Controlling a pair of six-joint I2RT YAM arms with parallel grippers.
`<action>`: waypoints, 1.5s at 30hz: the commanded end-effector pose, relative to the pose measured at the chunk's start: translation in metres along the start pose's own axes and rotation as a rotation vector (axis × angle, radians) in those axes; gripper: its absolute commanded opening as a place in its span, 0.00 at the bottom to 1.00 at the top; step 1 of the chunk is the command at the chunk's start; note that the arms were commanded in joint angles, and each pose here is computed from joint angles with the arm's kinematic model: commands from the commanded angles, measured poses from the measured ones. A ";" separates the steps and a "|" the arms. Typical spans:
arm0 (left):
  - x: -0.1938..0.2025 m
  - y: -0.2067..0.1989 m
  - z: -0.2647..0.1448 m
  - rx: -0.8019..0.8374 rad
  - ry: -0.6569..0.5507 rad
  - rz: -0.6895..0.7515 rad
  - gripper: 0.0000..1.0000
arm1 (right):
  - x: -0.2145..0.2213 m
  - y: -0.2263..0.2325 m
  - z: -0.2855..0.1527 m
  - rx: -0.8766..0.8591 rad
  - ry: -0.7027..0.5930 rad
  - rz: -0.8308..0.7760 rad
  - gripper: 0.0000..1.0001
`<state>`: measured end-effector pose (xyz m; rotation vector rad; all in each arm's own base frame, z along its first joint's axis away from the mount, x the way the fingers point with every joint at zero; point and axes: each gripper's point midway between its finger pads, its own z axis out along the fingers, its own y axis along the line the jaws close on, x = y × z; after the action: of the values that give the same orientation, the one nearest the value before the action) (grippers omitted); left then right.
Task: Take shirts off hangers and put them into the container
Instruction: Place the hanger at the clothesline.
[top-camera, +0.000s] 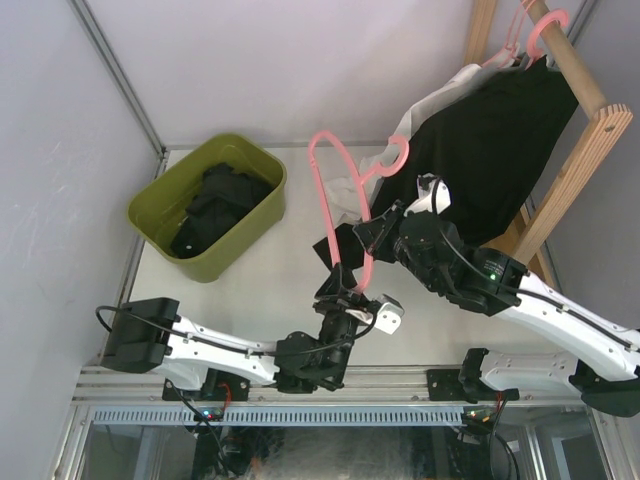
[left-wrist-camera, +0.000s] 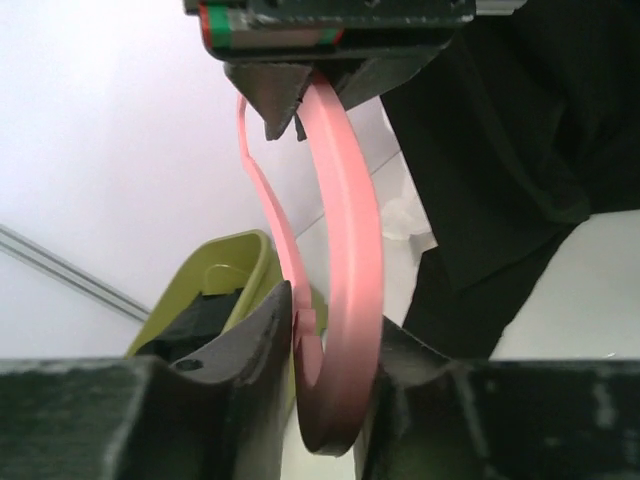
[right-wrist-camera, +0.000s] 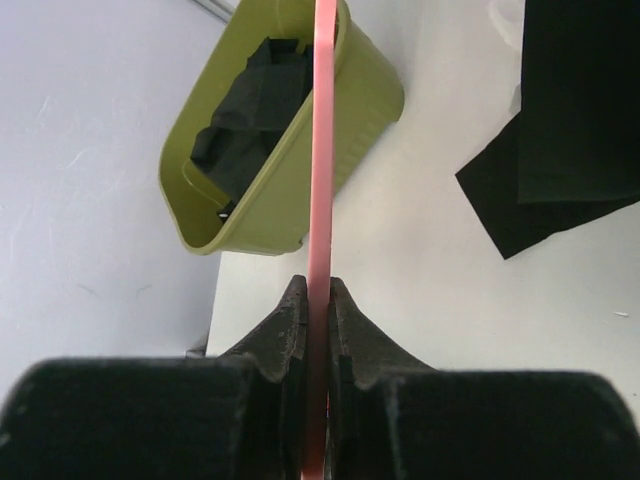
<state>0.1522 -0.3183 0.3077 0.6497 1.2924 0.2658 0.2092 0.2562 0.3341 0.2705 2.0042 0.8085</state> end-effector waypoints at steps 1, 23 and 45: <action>0.006 0.047 0.006 -0.122 0.075 -0.197 0.21 | 0.006 -0.002 -0.019 -0.037 0.071 -0.028 0.00; 0.027 0.114 -0.001 -0.179 0.105 -0.455 0.00 | 0.005 0.007 -0.036 -0.271 0.135 -0.126 0.42; 0.001 0.185 -0.030 0.352 0.076 -0.822 0.00 | 0.012 -0.089 -0.062 -0.175 0.042 -0.370 0.49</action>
<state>0.1780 -0.1750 0.3921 0.3047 1.5368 -0.4988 0.1622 0.1876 0.2997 -0.1878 1.9527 0.8518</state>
